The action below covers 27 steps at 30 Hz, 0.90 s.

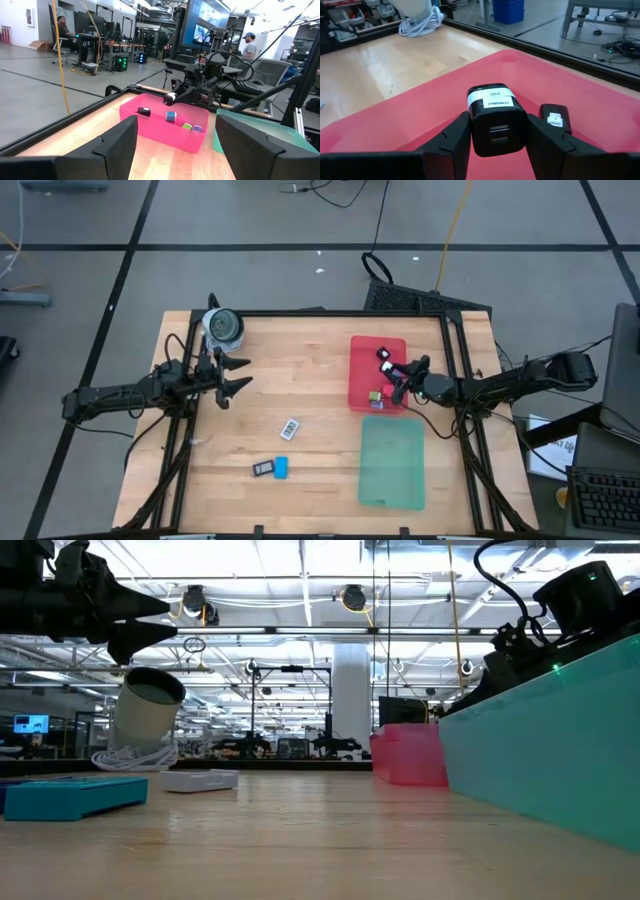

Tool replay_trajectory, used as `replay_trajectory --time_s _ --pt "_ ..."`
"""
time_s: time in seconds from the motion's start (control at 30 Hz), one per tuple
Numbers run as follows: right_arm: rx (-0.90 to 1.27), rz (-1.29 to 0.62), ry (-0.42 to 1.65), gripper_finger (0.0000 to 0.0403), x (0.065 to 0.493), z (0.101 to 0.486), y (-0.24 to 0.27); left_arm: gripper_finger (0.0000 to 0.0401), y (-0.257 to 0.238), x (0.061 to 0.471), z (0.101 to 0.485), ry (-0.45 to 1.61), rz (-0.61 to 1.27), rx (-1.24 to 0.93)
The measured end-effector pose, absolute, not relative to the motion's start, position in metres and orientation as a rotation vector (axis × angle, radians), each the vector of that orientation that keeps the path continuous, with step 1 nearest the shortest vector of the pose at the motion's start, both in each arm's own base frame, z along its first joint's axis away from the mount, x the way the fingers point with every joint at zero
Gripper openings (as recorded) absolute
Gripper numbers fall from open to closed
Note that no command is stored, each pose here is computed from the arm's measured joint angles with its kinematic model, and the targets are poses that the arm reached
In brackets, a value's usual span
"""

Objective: Pick & Place Office items
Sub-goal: Put the black charger adapter into the red bin

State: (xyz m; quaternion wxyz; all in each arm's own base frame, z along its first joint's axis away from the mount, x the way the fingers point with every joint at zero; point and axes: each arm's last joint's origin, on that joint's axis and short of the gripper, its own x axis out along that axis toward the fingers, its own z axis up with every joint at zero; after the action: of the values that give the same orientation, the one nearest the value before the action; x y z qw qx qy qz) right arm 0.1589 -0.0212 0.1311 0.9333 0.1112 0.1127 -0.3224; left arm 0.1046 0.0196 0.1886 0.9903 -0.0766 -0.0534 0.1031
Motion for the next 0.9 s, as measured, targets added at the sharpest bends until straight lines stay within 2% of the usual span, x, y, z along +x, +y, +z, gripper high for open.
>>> replay_trajectory --time_s 0.3,0.5,0.73,0.9 --pt "0.244 -0.677 0.224 0.0158 0.1586 0.1309 -0.0214 0.0253 0.0196 0.1047 0.1886 -0.107 0.207 -0.154" --pt "0.243 -0.677 0.227 0.0145 0.1585 0.1306 -0.0214 0.0266 0.0196 0.1047 0.1886 -0.107 0.207 -0.154" --pt "0.244 -0.677 0.227 0.0166 0.1585 0.1307 -0.0214 0.0281 0.0196 0.1046 0.1887 -0.107 0.207 -0.154" --pt "0.244 -0.676 0.227 0.0155 0.1585 0.1307 -0.0214 0.0287 0.0196 0.1046 0.1887 -0.107 0.207 -0.154"
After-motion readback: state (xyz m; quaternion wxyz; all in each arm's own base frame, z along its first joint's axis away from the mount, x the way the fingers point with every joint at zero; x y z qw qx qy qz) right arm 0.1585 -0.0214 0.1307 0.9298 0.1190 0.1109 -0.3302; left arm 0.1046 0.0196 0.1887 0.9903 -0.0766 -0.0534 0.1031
